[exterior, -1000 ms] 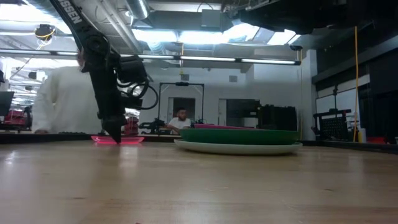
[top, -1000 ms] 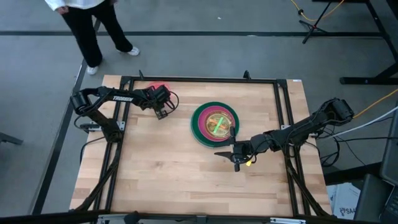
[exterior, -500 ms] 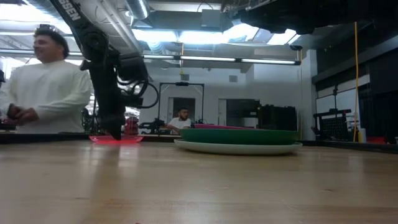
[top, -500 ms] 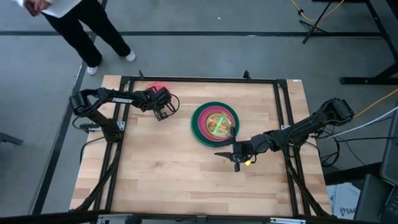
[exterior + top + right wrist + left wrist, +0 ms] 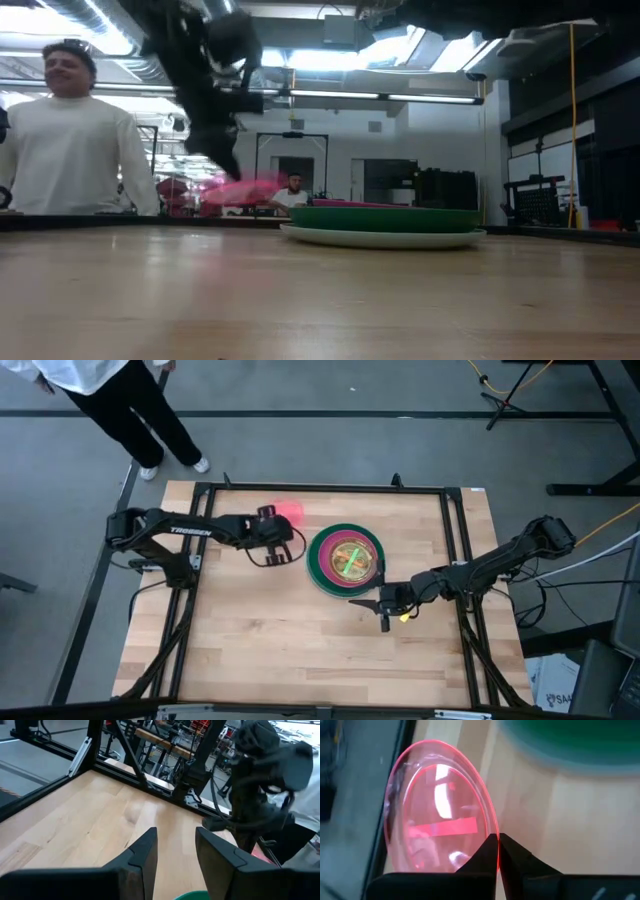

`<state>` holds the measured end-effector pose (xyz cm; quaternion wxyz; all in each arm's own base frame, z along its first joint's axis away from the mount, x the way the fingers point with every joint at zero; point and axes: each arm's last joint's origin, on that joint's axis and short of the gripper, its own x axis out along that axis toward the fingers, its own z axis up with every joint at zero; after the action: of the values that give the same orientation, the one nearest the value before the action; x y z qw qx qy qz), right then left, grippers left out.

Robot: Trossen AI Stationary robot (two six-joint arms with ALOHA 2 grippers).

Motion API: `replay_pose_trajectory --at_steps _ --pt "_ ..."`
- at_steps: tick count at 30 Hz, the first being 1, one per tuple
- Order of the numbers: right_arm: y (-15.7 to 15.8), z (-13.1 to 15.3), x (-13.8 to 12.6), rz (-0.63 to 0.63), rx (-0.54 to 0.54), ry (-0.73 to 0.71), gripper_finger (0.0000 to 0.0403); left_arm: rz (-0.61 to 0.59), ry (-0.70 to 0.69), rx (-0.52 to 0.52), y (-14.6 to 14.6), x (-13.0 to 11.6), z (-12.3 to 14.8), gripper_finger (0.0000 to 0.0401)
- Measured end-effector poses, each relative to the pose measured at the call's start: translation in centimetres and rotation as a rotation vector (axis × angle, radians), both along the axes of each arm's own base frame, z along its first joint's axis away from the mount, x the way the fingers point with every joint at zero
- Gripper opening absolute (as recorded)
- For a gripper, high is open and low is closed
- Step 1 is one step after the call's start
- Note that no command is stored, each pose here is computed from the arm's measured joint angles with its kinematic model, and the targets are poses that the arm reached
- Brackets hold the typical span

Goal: Stack plastic plates
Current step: Stack the light pink plate on the light green plate

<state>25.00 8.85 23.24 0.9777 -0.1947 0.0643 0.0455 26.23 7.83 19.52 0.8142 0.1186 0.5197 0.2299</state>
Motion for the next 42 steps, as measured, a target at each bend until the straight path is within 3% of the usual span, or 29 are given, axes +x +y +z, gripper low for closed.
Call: replay_pose_trajectory --at_steps 8,15,18,24,29,37,42 --pt "-0.1 0.1 -0.2 0.000 0.002 0.008 0.0129 -0.240 -0.160 0.035 -4.5 3.0 2.9 0.0003" --pt "0.0 0.6 -0.1 0.002 0.017 -0.042 0.0129 -0.434 -0.289 0.084 -8.1 5.0 3.4 0.0004" --pt "0.1 1.5 -0.1 0.041 0.051 -0.124 0.0129 -0.464 -0.329 0.086 -9.0 5.7 3.1 0.0004" --pt "0.2 1.5 -0.1 0.081 0.052 -0.128 0.0129 -0.499 -0.355 0.100 -10.0 7.1 2.9 0.0004" --pt "0.2 1.7 -0.1 0.081 0.059 -0.148 0.0129 -0.505 -0.350 0.102 -10.2 9.7 2.7 0.0004" --pt "0.2 1.4 -0.1 0.082 0.052 -0.125 0.0129 -0.517 -0.264 0.107 -10.1 13.7 0.1 0.0004" --pt "0.2 1.2 -0.1 0.084 0.046 -0.105 0.0129 -0.533 -0.172 0.112 -10.3 14.8 -2.2 0.0004"
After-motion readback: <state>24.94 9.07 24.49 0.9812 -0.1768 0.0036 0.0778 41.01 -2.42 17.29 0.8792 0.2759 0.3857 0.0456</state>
